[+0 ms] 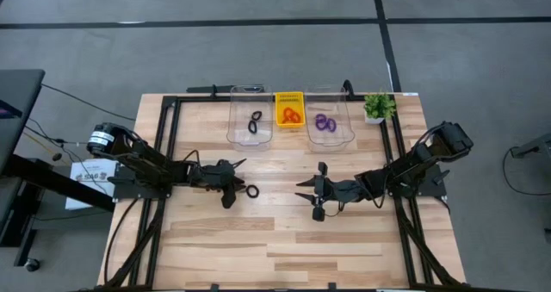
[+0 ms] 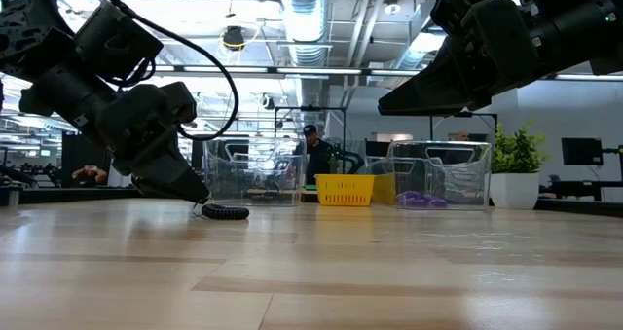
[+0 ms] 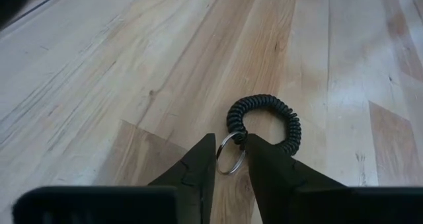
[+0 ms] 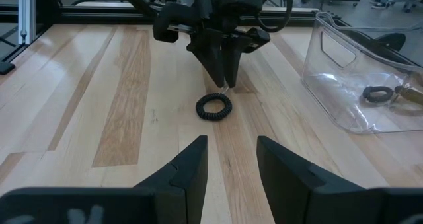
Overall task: Sort spring keychains
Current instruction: Put the black spring keychain into the left transparent bin
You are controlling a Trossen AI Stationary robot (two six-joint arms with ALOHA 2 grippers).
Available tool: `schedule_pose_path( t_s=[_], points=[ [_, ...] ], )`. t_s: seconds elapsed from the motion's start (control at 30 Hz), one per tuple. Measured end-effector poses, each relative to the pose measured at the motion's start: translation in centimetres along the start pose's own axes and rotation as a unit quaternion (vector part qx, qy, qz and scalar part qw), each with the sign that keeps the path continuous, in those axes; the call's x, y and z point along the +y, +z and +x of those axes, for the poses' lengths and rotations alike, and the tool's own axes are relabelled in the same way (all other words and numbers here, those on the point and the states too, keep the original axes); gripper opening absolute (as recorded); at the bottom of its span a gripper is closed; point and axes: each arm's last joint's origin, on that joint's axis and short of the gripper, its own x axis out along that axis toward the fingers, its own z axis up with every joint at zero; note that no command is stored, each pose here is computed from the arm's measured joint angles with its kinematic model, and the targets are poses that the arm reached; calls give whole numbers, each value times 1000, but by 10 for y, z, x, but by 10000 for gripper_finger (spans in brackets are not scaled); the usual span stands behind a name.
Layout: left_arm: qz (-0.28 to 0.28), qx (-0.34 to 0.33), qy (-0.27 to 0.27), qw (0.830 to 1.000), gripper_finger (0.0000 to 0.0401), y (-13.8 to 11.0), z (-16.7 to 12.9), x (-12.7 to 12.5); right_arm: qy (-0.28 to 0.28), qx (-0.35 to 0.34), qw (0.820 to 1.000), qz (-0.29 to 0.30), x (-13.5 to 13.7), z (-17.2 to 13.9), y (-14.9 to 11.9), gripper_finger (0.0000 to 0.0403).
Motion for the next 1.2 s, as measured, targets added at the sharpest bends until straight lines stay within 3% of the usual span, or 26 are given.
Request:
schedule_pose_path(
  t_s=[0.57, 0.87, 1.2],
  points=[
    [3, 0, 2, 1000, 36, 0, 0, 1, 0, 0, 1000, 0, 0, 0, 0, 120],
    [60, 0, 2, 998, 10, 0, 0, 1, 0, 0, 1000, 0, 0, 0, 0, 120],
    [70, -1, 2, 998, 6, 1, 0, 1, 0, 0, 1000, 0, 0, 0, 0, 120]
  ],
)
